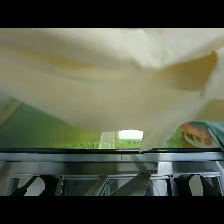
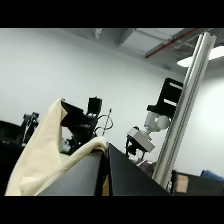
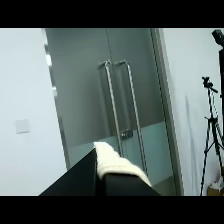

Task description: Fold the shirts.

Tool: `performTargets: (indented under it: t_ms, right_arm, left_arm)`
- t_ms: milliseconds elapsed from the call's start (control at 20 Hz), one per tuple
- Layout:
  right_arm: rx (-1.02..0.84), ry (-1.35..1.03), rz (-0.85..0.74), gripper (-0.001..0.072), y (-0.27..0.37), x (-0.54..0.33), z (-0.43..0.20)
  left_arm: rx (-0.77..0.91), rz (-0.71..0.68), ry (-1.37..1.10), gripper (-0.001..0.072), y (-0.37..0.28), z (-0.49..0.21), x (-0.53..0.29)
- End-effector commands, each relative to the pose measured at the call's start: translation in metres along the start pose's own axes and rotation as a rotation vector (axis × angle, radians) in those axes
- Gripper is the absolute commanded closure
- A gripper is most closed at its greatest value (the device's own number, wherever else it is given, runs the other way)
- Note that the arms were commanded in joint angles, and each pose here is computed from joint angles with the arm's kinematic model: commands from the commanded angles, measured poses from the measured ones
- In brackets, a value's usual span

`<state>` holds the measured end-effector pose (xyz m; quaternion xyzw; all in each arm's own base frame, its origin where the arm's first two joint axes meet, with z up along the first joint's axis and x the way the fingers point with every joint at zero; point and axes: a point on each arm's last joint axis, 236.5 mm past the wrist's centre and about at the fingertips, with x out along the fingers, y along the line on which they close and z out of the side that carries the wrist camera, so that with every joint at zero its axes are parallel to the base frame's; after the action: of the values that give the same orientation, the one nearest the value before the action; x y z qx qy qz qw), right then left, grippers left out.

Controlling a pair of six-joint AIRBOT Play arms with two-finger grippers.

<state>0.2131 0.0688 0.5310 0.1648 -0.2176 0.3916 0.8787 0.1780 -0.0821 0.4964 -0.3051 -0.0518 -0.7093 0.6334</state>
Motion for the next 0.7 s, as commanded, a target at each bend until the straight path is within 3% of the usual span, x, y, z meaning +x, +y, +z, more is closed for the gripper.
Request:
performTargets:
  t_ms: [0, 150, 300, 650]
  right_arm:
    - [-0.067, -0.016, 0.046, 0.0698, 0.033, 0.006, 0.01]
    - [-0.108, 0.114, -0.143, 0.0698, -0.008, 0.004, -0.018]
    - [-0.003, 0.31, -0.333, 0.0698, -0.08, -0.019, -0.076]
    - [0.445, 0.685, -0.514, 0.0699, -0.244, -0.06, -0.332]
  left_arm:
    - [0.039, 0.204, 0.103, 0.0683, -0.005, -0.015, 0.012]
    - [-0.014, 0.39, 0.069, 0.068, 0.036, -0.011, -0.029]
    - [-0.223, 0.582, 0.05, 0.068, 0.117, -0.03, -0.085]
    - [-0.713, 0.879, 0.23, 0.068, 0.349, -0.172, -0.185]
